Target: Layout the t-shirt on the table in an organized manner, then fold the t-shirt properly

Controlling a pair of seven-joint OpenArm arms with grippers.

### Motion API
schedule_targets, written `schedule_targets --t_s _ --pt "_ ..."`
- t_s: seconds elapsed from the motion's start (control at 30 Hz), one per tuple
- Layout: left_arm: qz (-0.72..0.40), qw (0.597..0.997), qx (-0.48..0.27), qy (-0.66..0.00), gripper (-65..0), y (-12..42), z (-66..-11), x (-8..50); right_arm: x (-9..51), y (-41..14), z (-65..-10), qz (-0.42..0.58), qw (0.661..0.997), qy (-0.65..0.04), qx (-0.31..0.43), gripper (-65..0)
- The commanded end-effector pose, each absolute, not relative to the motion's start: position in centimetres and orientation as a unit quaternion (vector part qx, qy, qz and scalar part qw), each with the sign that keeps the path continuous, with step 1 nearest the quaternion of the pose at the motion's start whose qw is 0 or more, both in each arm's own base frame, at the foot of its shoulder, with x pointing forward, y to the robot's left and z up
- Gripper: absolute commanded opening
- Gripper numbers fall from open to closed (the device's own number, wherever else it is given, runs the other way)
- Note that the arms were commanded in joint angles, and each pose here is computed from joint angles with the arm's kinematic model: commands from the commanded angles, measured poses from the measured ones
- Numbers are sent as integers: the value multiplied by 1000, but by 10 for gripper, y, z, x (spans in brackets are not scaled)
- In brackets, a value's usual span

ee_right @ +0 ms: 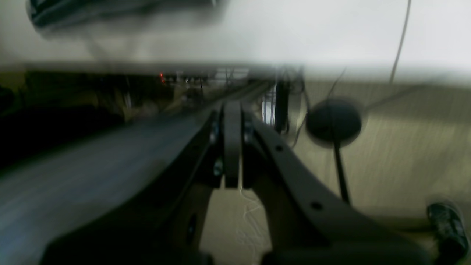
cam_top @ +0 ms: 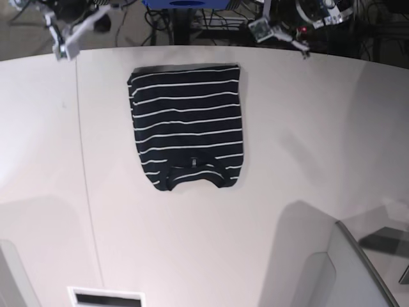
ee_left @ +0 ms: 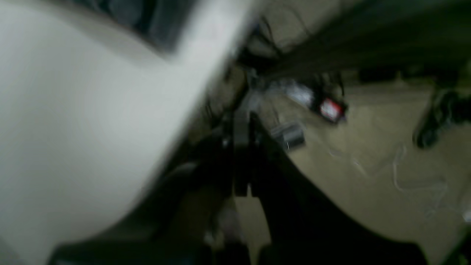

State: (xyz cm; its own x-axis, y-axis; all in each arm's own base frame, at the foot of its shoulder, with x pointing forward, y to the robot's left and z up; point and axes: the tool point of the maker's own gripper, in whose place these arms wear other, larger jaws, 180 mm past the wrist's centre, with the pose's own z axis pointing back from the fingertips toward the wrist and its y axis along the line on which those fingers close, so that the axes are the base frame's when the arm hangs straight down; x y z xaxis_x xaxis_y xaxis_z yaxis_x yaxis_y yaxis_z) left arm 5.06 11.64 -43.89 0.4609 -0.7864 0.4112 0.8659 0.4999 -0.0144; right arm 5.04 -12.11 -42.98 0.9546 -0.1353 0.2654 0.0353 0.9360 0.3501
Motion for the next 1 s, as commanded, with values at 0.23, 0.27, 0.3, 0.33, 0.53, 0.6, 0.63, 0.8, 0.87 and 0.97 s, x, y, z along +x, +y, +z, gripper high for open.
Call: schedule_targets --t_s 0.23,0.27,0.3,0.33,0.53,0.6,0.63,0.8,0.87,0.97 --pt "-471 862 -156 -105 -650 118 -454 -19 -27 -110 -466 -55 983 -36 173 -647" --pt "-472 862 -161 -92 -650 118 -460 -27 -35 -108 -480 -46 985 -18 164 -647" --pt "-474 860 -166 -86 -650 116 -465 -30 -41 -106 -494 -38 987 -3 157 -647" --pt "-477 858 -174 -76 -650 113 -472 -35 -49 -105 -509 -28 989 16 146 -647" --pt "-463 870 -166 -17 -650 109 -528 -65 -94 -107 -586 61 988 116 75 -647" --pt "-457 873 -171 -11 -650 105 -546 -79 -106 -112 -605 100 986 122 55 -648" --pt "-452 875 -172 -8 -650 105 -553 -86 -110 -114 -613 114 985 123 48 -648" --pt "-409 895 -178 -4 -650 93 -593 -115 -123 -142 -644 167 981 94 17 -648" --pt "-377 907 -187 1 -650 88 -610 -127 -120 -151 -650 202 978 52 17 -644" --pt "-333 921 -203 6 -650 87 -630 -138 -111 -158 -650 241 970 -8 25 -644"
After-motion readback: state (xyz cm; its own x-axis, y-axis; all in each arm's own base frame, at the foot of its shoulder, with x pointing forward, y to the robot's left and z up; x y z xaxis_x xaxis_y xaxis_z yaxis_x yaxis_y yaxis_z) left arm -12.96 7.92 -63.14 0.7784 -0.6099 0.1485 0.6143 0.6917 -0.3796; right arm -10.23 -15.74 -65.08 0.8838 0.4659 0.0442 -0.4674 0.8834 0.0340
